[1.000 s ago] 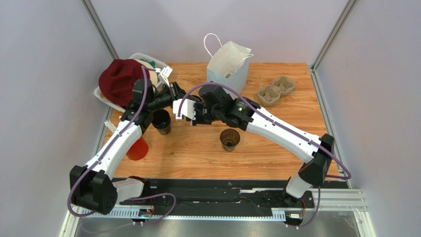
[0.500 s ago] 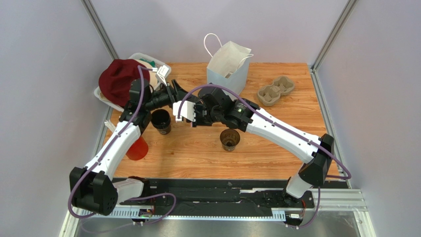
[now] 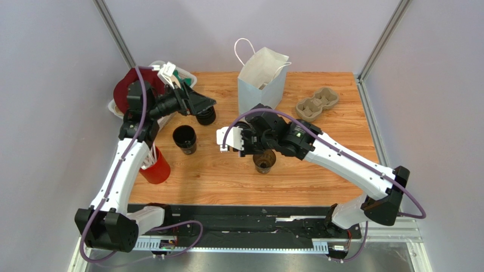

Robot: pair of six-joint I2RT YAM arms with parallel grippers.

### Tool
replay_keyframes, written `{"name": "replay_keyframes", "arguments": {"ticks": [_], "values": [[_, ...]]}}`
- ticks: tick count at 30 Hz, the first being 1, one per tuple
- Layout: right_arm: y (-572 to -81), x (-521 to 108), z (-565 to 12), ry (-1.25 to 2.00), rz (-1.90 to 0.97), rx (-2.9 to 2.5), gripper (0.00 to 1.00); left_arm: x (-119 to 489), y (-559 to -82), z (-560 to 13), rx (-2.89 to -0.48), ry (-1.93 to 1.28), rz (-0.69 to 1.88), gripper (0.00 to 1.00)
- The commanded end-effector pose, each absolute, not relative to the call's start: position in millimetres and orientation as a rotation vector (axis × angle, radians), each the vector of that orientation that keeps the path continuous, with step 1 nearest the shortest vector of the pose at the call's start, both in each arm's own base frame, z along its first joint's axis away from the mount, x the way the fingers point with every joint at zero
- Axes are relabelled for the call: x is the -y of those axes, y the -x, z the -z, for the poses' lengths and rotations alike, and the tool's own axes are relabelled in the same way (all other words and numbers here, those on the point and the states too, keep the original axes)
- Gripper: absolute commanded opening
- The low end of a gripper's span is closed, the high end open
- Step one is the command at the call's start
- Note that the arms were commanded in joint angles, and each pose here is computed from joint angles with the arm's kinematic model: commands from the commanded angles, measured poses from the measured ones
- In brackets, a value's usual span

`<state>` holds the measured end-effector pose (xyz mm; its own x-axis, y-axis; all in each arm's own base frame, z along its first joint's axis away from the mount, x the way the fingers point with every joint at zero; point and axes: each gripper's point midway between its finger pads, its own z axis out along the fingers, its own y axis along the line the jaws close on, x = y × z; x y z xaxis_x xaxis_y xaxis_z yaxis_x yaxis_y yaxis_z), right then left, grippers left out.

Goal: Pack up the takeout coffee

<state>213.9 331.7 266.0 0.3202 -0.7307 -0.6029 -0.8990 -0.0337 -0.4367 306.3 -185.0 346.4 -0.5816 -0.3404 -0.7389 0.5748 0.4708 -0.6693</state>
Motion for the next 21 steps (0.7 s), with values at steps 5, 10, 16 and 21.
{"name": "replay_keyframes", "arguments": {"ticks": [5, 10, 16, 21], "values": [[-196, -272, -250, 1.923, -0.242, -1.638, 0.00, 156, -294, -359, -1.815, -0.355, 1.022, 0.96], [-207, -257, -233, 1.910, -0.229, -1.807, 0.00, 135, -298, -352, -1.803, -0.271, 0.942, 0.96], [-210, -252, -210, 1.896, -0.367, -1.963, 0.00, 123, -287, -358, -1.742, -0.276, 0.866, 0.96], [-206, -259, -189, 1.935, -0.447, -2.033, 0.00, 122, -288, -351, -1.745, -0.271, 0.868, 0.96]]}}
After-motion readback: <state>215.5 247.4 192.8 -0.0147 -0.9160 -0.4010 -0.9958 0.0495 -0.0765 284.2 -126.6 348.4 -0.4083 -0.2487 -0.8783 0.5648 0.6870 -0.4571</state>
